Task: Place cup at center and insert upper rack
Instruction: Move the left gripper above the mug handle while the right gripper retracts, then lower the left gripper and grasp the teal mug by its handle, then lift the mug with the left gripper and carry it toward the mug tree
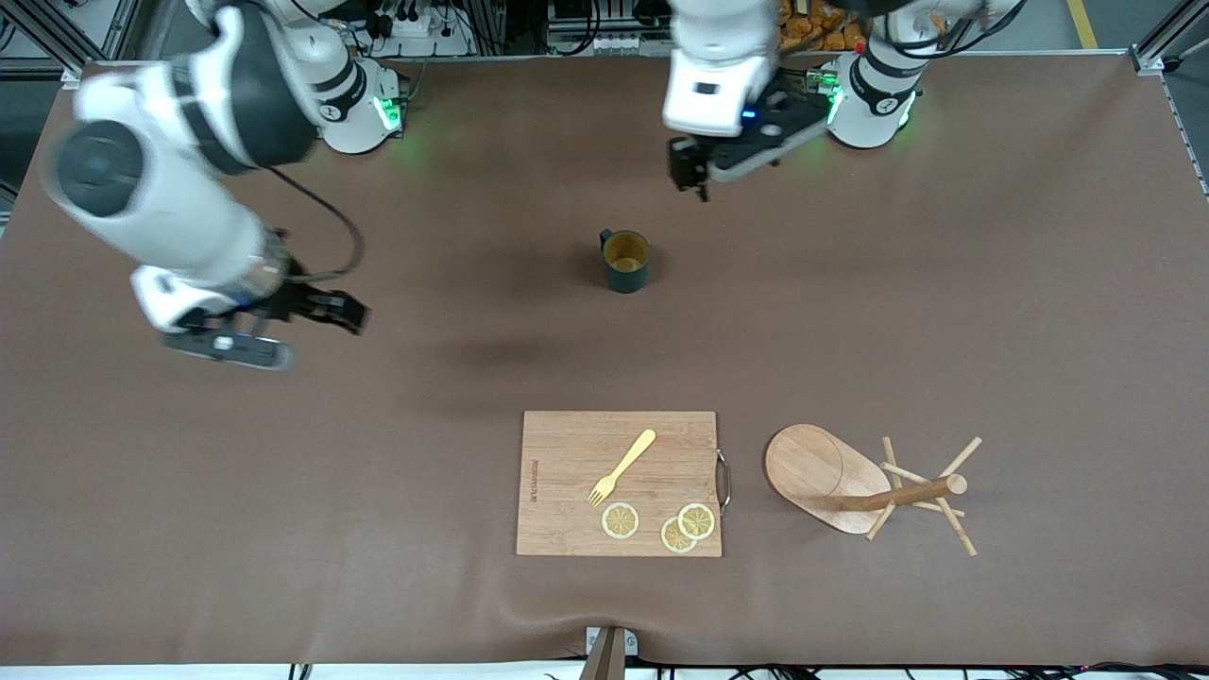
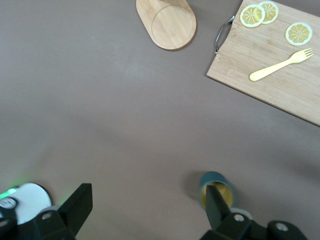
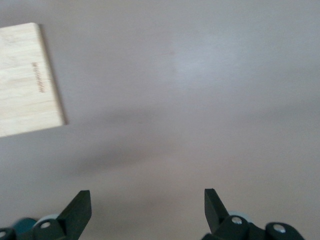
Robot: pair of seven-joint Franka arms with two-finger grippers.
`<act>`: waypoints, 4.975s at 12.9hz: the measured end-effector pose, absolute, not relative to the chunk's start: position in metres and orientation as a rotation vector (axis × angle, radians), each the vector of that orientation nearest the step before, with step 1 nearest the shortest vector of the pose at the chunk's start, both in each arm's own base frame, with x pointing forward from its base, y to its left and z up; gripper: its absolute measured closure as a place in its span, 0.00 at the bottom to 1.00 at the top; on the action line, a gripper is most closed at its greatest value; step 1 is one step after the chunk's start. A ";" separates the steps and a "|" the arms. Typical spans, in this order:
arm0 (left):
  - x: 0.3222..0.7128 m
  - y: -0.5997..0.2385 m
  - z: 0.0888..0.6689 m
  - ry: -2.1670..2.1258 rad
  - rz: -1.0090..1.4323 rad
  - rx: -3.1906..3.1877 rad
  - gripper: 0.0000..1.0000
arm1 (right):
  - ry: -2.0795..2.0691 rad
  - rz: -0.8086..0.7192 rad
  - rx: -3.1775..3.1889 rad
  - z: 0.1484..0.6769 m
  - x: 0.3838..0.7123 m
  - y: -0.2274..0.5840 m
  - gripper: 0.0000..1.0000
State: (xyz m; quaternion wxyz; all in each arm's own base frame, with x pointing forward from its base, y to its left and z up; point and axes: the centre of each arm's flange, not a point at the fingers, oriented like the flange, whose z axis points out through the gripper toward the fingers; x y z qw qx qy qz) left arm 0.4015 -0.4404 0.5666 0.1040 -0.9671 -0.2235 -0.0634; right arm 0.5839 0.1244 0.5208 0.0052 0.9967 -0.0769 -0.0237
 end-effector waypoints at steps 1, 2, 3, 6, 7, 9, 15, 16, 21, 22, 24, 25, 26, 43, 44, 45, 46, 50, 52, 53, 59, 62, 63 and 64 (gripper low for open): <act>0.389 -0.466 0.553 -0.688 -0.222 -2.835 0.00 | -0.198 -0.065 3.130 0.530 0.581 0.094 0.00; 0.374 -0.492 0.537 -0.718 -0.257 -2.817 0.00 | -0.150 -0.051 3.140 0.538 0.577 0.065 0.00; 0.357 -0.518 0.518 -0.752 -0.288 -2.794 0.00 | -0.100 -0.032 3.151 0.547 0.573 0.038 0.00; 0.306 -0.582 0.451 -0.845 -0.421 -2.728 0.00 | -0.034 0.003 3.171 0.576 0.557 -0.019 0.00; 0.290 -0.601 0.424 -0.883 -0.475 -2.699 0.00 | -0.029 0.006 3.174 0.587 0.551 -0.026 0.00; 0.265 -0.627 0.366 -0.915 -0.557 -2.629 0.00 | -0.005 0.014 3.172 0.606 0.545 -0.020 0.00; 0.222 -0.654 0.241 -1.023 -0.763 -2.483 0.00 | 0.107 0.010 3.117 0.614 0.543 0.018 0.00; 0.220 -0.655 0.229 -1.033 -0.781 -2.475 0.00 | 0.108 0.000 3.117 0.613 0.542 0.018 0.00; 0.210 -0.652 0.180 -1.080 -0.880 -2.404 0.00 | 0.089 -0.075 3.117 0.610 0.537 0.011 0.00; 0.211 -0.649 0.169 -1.063 -0.906 -2.394 0.00 | 0.087 -0.089 3.117 0.609 0.536 0.010 0.00; 0.209 -0.646 0.150 -1.042 -0.935 -2.378 0.00 | 0.086 -0.095 3.117 0.609 0.536 0.010 0.00; 0.208 -0.645 0.146 -1.033 -0.945 -2.376 0.02 | 0.086 -0.096 3.117 0.609 0.536 0.010 0.00; 0.208 -0.645 0.145 -1.029 -0.951 -2.374 0.03 | 0.086 -0.096 3.118 0.609 0.536 0.010 0.00; 0.226 -0.635 0.146 -1.042 -1.006 -2.308 0.79 | 0.100 -0.102 3.122 0.609 0.535 0.016 0.00; 0.227 -0.635 0.147 -1.046 -1.008 -2.308 0.79 | 0.100 -0.102 3.122 0.609 0.535 0.016 0.00; 0.229 -0.636 0.150 -1.049 -1.009 -2.310 0.79 | 0.100 -0.103 3.122 0.609 0.535 0.016 0.00; 0.233 -0.638 0.158 -1.050 -1.008 -2.319 0.79 | 0.100 -0.103 3.122 0.609 0.535 0.016 0.00; 0.269 -0.644 0.222 -1.098 -0.971 -2.373 0.79 | 0.088 -0.106 3.122 0.609 0.535 0.016 0.00; 0.295 -0.638 0.267 -1.122 -0.896 -2.409 0.79 | 0.066 -0.111 3.122 0.609 0.534 0.018 0.00; 0.311 -0.633 0.293 -1.156 -0.862 -2.424 0.79 | 0.052 -0.113 3.122 0.609 0.534 0.021 0.00; 0.408 -0.562 0.440 -1.354 -0.502 -2.548 0.79 | 0.042 -0.116 3.120 0.609 0.533 0.033 0.00; 0.461 -0.511 0.488 -1.454 -0.345 -2.619 0.79 | 0.033 -0.138 3.119 0.610 0.531 0.030 0.00; 0.478 -0.493 0.499 -1.486 -0.286 -2.639 0.79 | 0.028 -0.143 3.119 0.611 0.530 0.028 0.00; 0.497 -0.473 0.510 -1.526 -0.223 -2.663 0.79 | 0.023 -0.141 3.120 0.613 0.529 0.027 0.00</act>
